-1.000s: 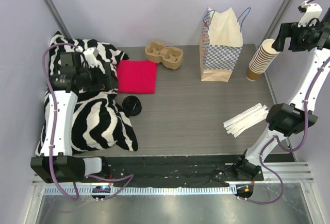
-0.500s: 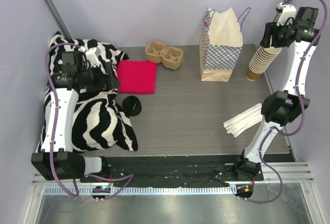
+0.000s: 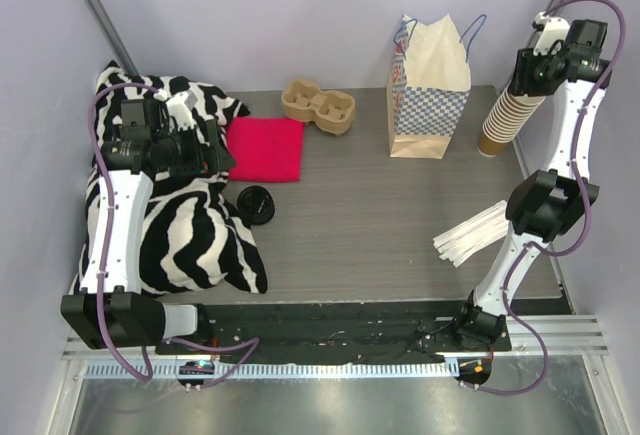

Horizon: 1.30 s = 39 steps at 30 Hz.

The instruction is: Pack the takeout coffee

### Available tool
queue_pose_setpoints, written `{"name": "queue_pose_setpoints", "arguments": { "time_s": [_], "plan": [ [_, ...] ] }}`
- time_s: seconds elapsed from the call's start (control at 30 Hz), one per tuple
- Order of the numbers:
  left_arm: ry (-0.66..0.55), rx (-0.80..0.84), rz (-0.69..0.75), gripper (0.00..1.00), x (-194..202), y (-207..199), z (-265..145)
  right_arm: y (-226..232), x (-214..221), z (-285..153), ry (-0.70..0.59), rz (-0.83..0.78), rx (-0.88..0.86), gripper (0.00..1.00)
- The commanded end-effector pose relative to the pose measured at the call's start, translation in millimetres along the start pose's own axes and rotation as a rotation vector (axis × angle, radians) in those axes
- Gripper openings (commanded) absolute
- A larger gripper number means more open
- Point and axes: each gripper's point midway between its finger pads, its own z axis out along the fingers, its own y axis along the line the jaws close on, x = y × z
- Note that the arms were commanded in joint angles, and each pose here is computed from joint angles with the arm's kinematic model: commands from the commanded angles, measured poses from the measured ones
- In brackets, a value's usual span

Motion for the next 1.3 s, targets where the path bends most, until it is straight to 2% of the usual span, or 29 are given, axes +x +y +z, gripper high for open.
{"name": "queue_pose_setpoints", "arguments": {
  "time_s": [0.0, 0.2, 0.27, 0.4, 0.5, 0.53, 0.63, 1.27],
  "plan": [
    [-0.037, 0.027, 0.019, 1.00, -9.8, -4.6, 1.4, 2.3, -7.2, 2.4, -0.030, 0.010, -0.006, 0.43],
    [-0.032, 0.025, 0.014, 1.00, -8.8, -2.9, 3.5, 0.3, -4.2, 5.3, -0.020, 0.006, 0.001, 0.33],
    [-0.034, 0.024, 0.016, 1.00, -9.9, -3.0, 3.6, 0.0, -5.1, 5.1, -0.023, 0.004, 0.002, 0.25],
    [-0.034, 0.024, 0.018, 1.00, -10.4, -3.1, 3.5, -1.1, -9.9, 0.9, -0.036, -0.005, 0.010, 0.22],
    [-0.034, 0.021, 0.016, 1.00, -10.5, -2.6, 3.5, -1.7, -14.5, -3.0, -0.050, -0.021, 0.015, 0.13],
    [-0.034, 0.019, 0.015, 1.00, -10.5, -1.9, 3.8, -2.0, -16.5, -4.6, -0.055, -0.027, 0.017, 0.06],
    [-0.033, 0.021, 0.015, 1.00, -10.5, -2.1, 3.8, -3.0, -23.2, -11.4, -0.073, -0.041, 0.028, 0.01],
    [-0.034, 0.016, 0.013, 1.00, -10.4, -1.2, 4.1, 1.6, -64.1, -52.4, -0.195, -0.118, 0.068, 0.01]
  ]
}}
